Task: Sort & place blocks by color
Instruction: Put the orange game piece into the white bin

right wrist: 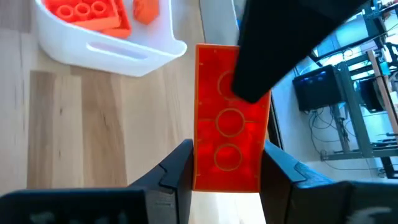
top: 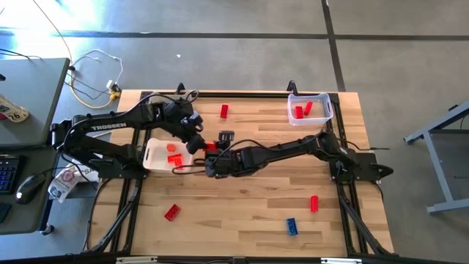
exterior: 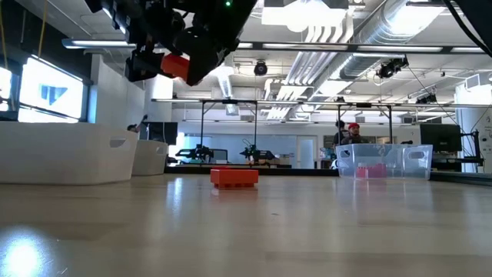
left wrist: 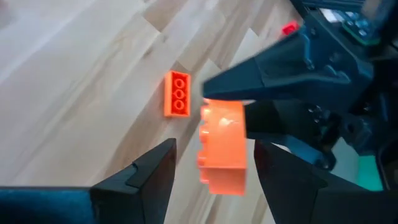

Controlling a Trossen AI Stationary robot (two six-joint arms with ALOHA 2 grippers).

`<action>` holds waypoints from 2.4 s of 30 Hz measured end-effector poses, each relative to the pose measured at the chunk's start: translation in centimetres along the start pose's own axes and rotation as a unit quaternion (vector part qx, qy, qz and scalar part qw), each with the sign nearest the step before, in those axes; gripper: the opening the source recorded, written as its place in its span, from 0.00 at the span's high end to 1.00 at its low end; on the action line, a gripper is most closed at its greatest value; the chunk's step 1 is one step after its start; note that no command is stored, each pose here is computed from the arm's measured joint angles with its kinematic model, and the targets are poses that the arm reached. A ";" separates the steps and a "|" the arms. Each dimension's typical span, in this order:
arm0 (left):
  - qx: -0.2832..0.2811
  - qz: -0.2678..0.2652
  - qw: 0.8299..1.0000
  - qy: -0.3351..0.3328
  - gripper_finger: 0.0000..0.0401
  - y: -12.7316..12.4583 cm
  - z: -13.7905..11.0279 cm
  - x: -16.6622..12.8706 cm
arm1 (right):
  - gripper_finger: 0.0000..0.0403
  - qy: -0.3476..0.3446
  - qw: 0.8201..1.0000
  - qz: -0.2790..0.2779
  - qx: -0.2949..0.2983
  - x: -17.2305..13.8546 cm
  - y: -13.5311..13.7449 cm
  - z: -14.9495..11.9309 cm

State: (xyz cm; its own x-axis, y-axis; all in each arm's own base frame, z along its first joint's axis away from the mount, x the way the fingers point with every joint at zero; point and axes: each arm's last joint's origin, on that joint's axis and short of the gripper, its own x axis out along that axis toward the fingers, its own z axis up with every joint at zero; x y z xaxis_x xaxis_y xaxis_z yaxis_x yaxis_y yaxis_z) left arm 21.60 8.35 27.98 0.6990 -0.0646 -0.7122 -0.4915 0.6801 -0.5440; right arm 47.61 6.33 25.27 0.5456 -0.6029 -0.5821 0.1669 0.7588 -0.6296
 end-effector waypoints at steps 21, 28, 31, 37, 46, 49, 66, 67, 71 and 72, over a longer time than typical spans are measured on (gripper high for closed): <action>0.058 -0.010 0.998 0.003 0.75 -0.1 0.0 0.0 | 0.73 -0.020 1.000 -0.010 -0.001 0.2 -0.5 0.5; 0.083 0.038 0.996 -0.013 0.83 0.2 0.0 0.0 | 0.59 -0.021 1.000 -0.003 0.005 0.4 -0.6 0.5; 0.084 0.068 0.994 -0.006 0.82 0.5 -0.2 0.0 | 0.54 -0.024 1.000 0.001 0.007 0.3 -0.5 0.6; 0.082 0.154 0.984 0.028 0.81 1.0 -1.6 -0.4 | 0.49 -0.024 0.999 0.016 0.017 0.3 -0.4 0.5; 0.075 0.164 0.981 0.068 0.81 -0.2 -4.6 -3.0 | 0.49 -0.014 0.998 0.024 0.051 0.8 -0.8 0.3; 0.064 0.195 0.976 0.078 0.81 -0.2 -5.7 -3.6 | 0.49 -0.010 0.996 0.045 0.074 1.2 -1.2 0.2; 0.029 0.252 0.954 0.163 0.81 1.9 -10.3 -1.1 | 0.49 0.008 0.993 0.072 0.092 1.9 -1.8 -0.3; 0.027 0.252 0.954 0.162 0.80 1.9 -10.3 -1.1 | 0.49 0.009 0.993 0.073 0.091 1.9 -1.7 -0.3; 0.024 0.252 0.954 0.162 0.75 1.8 -10.4 -1.1 | 0.49 0.011 0.992 0.077 0.102 1.9 -1.7 -0.4; 0.024 0.252 0.954 0.162 0.73 1.8 -10.4 -1.1 | 0.49 0.012 0.991 0.079 0.104 1.9 -1.7 -0.4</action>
State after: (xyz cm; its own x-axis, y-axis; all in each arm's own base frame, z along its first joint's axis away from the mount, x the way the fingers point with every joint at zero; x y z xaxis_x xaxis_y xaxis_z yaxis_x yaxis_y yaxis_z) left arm 14.56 2.09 23.13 0.1788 0.0622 -0.9819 -0.6923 0.7171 -0.0806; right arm 48.03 3.82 25.04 0.5591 -0.4762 -0.6787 0.2472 0.8771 -0.4117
